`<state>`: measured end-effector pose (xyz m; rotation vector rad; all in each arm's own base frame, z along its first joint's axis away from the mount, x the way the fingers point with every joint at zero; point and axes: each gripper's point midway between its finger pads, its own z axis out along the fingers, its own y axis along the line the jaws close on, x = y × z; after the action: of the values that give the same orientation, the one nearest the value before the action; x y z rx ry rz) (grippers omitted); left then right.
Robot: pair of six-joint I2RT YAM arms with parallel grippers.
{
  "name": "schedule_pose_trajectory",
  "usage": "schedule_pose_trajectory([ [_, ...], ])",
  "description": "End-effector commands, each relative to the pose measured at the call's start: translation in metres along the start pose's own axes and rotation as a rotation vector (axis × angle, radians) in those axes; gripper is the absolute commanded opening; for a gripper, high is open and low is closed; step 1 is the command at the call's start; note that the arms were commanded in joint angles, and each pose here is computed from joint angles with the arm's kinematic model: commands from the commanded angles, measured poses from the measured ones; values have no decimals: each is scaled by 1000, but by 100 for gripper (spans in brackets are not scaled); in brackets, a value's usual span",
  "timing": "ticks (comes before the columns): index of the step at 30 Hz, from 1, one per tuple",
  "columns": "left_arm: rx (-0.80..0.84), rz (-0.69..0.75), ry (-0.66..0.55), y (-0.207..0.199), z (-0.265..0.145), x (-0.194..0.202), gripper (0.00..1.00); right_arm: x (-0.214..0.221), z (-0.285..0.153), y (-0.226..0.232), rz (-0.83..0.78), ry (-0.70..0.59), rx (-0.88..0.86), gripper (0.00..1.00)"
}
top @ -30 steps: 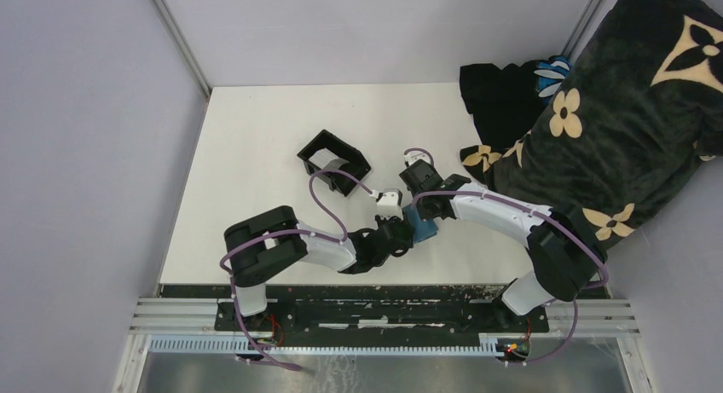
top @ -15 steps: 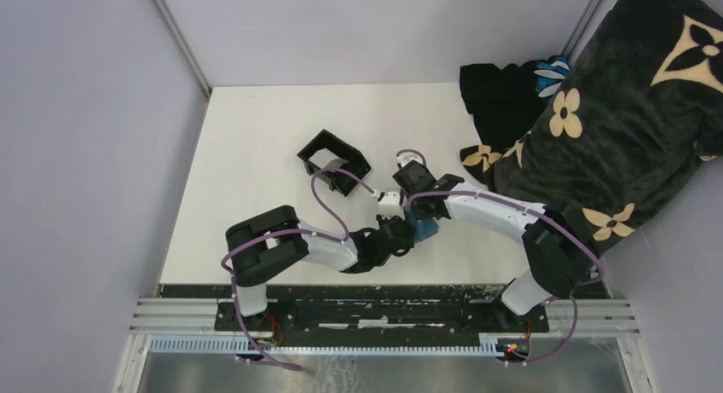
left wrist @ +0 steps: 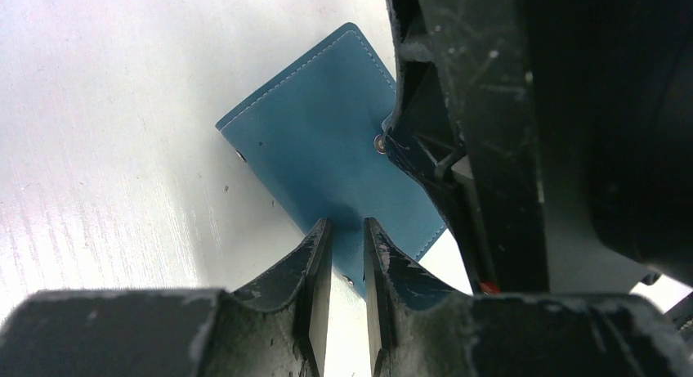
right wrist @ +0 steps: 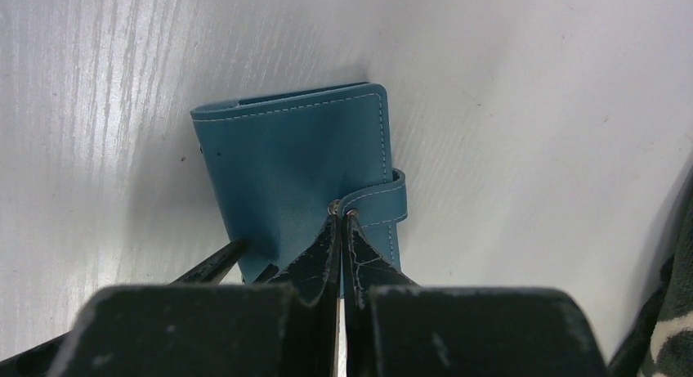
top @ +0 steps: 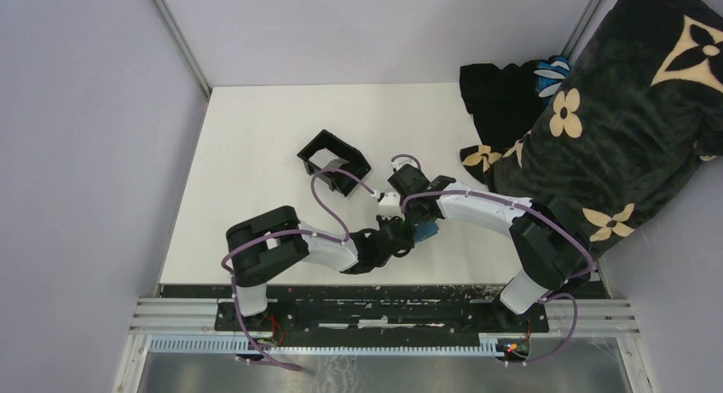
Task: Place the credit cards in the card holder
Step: Close the card holder at the center of the board.
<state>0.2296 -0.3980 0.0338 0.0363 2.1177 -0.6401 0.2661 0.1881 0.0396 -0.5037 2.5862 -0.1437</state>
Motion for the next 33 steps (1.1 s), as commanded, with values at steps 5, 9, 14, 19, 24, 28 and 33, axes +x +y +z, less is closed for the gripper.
schedule_pose_trajectory([
  [5,-21,34,-30,1,5,-6,28,-21,-4,14,21,-55,-45,1],
  [9,-22,39,-29,2,5,-5,28,-25,-5,14,22,-62,-43,1],
  [14,-24,42,-29,3,5,-5,28,-26,-3,16,19,-58,-46,1],
  [19,-28,46,-28,4,5,-4,28,-27,-2,19,22,-58,-53,1],
  [24,-27,44,-31,4,5,-5,28,-25,1,21,21,-45,-58,1],
  [28,-26,43,-32,3,6,-5,28,-25,1,24,23,-43,-68,1],
  [33,-21,37,-35,4,5,-4,28,-23,6,29,21,-27,-81,1],
])
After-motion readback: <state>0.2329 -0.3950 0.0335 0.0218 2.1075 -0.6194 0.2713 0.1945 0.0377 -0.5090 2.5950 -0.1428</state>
